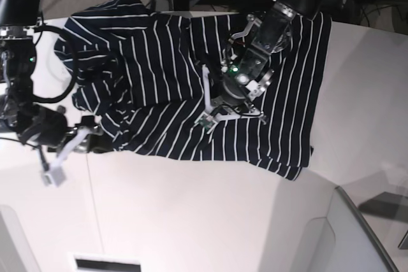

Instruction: Layout the t-shirt on the table in an organized manner, then fold the t-shirt properly

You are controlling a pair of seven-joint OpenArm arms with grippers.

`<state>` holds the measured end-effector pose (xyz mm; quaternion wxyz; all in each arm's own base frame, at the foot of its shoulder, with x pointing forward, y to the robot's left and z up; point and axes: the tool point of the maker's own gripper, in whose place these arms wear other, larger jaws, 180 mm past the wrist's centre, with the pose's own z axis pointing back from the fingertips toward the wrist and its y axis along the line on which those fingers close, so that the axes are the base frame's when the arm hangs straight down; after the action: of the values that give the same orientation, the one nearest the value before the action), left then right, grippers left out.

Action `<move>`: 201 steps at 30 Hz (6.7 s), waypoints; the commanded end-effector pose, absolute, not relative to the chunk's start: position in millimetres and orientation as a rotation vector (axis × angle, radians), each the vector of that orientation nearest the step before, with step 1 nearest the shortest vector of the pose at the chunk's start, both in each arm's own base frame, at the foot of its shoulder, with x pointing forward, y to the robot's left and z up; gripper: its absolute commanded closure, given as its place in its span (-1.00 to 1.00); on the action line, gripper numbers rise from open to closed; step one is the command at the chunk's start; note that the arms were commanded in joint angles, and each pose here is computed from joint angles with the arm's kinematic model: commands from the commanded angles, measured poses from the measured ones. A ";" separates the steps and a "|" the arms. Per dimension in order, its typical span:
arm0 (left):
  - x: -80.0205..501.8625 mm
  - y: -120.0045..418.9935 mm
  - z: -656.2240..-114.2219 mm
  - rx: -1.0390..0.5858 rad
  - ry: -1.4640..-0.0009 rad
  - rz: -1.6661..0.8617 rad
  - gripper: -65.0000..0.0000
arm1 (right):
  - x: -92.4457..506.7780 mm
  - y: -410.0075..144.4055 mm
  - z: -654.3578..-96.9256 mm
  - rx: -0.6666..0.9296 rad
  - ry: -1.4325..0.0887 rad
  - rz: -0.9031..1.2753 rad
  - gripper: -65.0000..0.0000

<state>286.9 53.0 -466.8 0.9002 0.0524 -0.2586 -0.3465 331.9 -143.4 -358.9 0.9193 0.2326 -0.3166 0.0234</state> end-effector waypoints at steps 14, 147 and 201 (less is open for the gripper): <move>293.9 50.1 -444.3 0.112 -0.620 -0.720 1.00 | 399.7 -219.0 -430.9 0.235 -0.524 -0.128 -0.05; 295.7 211.8 -467.8 0.299 -0.550 -0.424 1.00 | 328.9 -129.3 -463.1 0.361 -0.478 -0.207 0.36; 274.6 264.5 -448.9 0.380 -0.558 -0.340 1.00 | 366.2 -213.4 -468.3 0.204 -0.480 -0.296 1.00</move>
<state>264.4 256.4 -460.7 0.9370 0.1706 -0.2554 -0.1667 349.6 -209.7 -484.0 0.9619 0.0960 -0.2095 -0.1471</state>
